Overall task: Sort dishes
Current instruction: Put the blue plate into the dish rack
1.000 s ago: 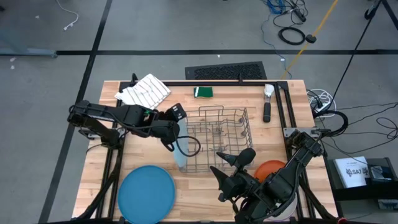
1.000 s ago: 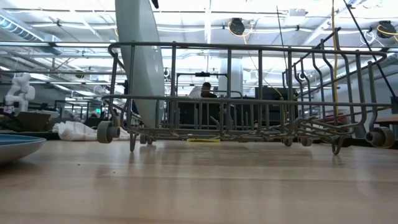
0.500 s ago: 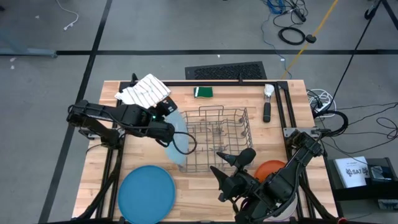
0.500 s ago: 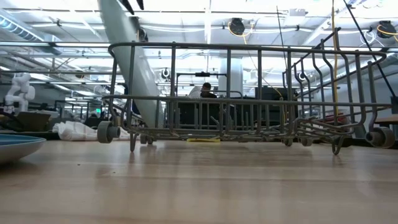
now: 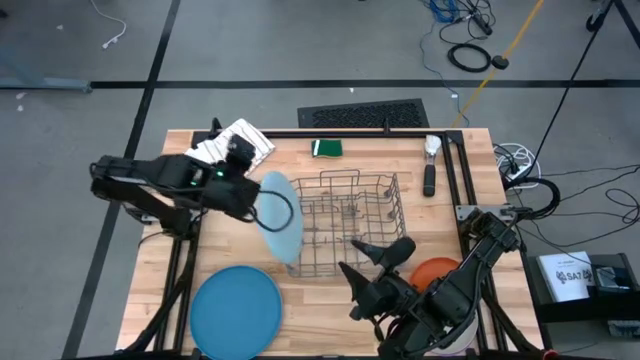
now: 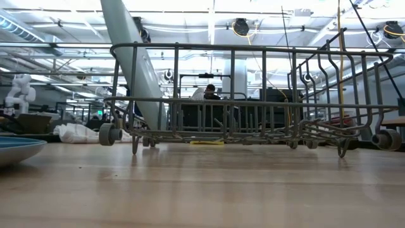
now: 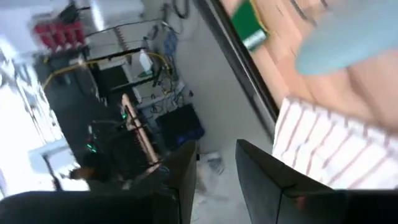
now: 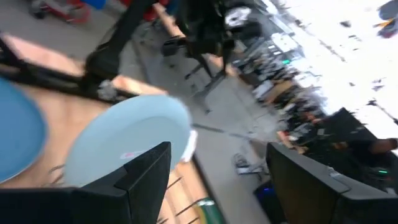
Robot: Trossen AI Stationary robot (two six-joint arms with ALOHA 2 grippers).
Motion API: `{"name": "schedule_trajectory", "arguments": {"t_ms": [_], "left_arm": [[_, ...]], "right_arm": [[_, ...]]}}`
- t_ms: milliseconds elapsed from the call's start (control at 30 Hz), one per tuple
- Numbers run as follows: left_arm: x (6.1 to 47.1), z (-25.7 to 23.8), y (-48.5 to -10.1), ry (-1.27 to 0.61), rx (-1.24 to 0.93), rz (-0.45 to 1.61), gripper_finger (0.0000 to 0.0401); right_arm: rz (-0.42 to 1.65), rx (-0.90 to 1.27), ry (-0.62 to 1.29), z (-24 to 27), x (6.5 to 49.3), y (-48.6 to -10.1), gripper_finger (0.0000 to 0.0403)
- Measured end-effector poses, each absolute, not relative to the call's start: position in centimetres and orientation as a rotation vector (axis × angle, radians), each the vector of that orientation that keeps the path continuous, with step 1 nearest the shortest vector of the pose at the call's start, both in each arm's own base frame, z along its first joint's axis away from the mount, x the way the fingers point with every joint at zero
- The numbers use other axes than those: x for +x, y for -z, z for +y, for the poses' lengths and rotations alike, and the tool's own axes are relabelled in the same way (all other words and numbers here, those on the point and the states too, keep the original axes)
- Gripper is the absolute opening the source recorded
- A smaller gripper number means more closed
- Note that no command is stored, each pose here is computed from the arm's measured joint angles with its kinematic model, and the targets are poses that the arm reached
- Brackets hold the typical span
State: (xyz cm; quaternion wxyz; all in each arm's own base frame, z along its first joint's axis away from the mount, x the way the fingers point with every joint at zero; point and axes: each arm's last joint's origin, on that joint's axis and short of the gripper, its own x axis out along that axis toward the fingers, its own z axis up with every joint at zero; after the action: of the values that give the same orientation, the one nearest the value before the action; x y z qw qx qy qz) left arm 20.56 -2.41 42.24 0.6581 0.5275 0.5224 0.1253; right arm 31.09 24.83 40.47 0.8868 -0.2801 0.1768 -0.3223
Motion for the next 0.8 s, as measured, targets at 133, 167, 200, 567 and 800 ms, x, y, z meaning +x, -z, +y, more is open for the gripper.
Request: {"name": "schedule_trajectory", "arguments": {"t_ms": [133, 167, 200, 567, 800], "left_arm": [[19.0, -2.4, -44.2, -0.277, 0.967, 0.947, 0.0114], [18.7, -2.4, -44.7, -0.26, 0.906, 0.882, 0.0114], [18.3, -2.4, -45.2, -0.242, 0.848, 0.82, 0.0114], [15.6, -3.0, -43.8, 0.079, 0.402, 0.919, 0.0073], [16.9, -5.4, -37.8, 0.199, 0.176, 1.201, 0.0033]], "right_arm": [[0.322, -0.579, 0.752, 24.0, 31.6, -40.6, 0.0255], [0.317, -0.577, 0.77, 23.7, 31.8, -40.7, 0.0253], [0.318, -0.574, 0.782, 23.4, 32.0, -40.7, 0.0249], [0.336, -0.545, 0.898, 19.8, 34.4, -40.8, 0.0037], [0.3, -0.521, 0.951, 18.2, 33.5, -42.7, 0.0002]]}}
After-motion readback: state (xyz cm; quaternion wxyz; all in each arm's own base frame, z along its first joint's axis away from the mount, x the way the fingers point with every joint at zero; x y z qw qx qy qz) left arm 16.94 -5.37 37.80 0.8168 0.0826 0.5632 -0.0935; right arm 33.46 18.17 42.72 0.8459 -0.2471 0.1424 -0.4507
